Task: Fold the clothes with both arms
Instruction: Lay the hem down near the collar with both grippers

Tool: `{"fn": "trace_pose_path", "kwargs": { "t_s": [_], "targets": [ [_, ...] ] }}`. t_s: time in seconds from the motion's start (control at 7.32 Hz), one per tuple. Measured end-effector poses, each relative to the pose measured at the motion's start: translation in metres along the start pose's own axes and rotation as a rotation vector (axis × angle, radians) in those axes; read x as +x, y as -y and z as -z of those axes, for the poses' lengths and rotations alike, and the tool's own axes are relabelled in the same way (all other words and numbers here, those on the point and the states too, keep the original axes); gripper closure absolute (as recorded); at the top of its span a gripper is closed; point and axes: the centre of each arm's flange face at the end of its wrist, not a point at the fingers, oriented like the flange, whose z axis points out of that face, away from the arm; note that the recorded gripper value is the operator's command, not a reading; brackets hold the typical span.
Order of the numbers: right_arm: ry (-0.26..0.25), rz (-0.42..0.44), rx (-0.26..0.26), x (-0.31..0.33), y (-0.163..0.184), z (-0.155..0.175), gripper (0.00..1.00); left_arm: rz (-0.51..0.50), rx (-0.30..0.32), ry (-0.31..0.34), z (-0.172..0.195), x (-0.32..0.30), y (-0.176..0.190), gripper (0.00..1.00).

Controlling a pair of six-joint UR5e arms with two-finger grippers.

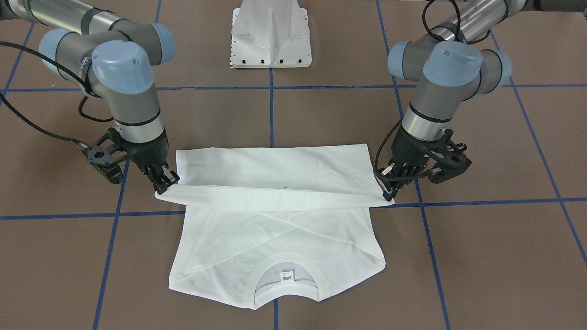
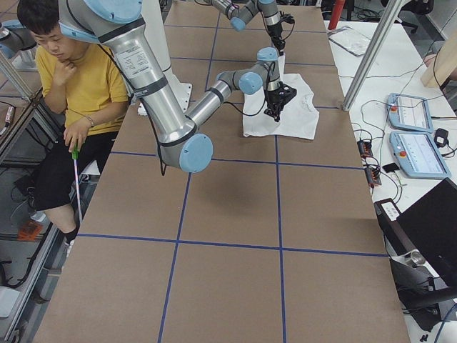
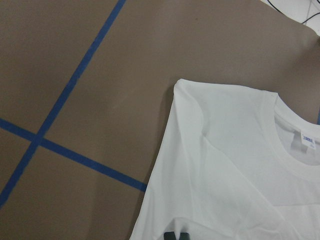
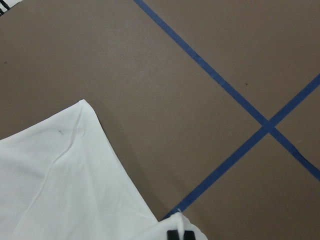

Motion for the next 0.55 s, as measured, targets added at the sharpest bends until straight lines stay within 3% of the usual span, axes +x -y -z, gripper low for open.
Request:
{"fn": "trace_pose_path", "kwargs": {
  "t_s": [0.55],
  "targets": [
    [-0.010, 0.002, 0.028, -0.045, 0.035, -0.057, 1.00, -0.002, 0.012, -0.010, -0.064, 0.000, 0.021, 1.00]
  ]
}}
